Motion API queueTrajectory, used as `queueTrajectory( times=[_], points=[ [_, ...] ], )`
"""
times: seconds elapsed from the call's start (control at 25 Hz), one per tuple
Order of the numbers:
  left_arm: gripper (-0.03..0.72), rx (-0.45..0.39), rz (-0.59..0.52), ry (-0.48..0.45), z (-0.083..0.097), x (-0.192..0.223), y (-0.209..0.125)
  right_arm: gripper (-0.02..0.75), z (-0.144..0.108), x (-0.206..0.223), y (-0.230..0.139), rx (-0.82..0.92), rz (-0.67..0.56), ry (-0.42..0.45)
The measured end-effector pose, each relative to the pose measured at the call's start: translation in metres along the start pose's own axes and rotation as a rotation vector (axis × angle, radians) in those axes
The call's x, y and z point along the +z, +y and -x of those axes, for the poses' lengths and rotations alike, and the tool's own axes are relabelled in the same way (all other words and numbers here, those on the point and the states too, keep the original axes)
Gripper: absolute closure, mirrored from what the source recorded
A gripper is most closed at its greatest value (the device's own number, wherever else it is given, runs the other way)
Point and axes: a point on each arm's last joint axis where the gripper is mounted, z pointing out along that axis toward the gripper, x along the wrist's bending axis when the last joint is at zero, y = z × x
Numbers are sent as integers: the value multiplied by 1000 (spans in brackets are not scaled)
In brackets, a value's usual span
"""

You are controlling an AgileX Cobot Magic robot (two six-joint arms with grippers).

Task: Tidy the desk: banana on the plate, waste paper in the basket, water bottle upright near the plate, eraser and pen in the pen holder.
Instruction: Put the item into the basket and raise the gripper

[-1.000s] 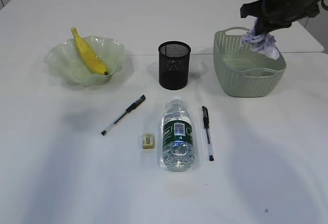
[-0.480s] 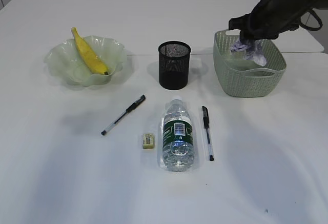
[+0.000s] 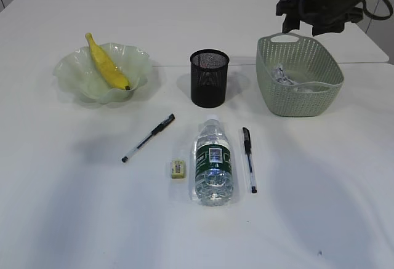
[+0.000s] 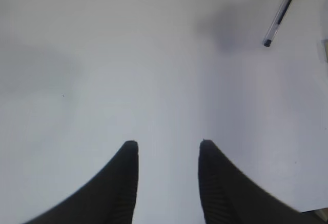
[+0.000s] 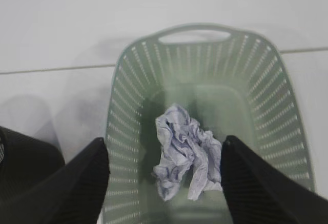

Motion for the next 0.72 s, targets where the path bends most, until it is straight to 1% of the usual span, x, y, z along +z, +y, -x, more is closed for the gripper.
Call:
queueTrajectory(
  times=[0.28,0.4,0.56,0.72],
  points=[
    [412,0,0,0,0,0,0,231,2,-36,1,2,-155,-27],
    [412,0,0,0,0,0,0,232,1,-49,-2,-5,-215,-24],
    [412,0,-2,0,0,0,0,232,-3,-65,-7,-29,-309,32],
    [412,0,-3,0,0,0,0,247,-19,-79,-14,-75,-389,86]
  ],
)
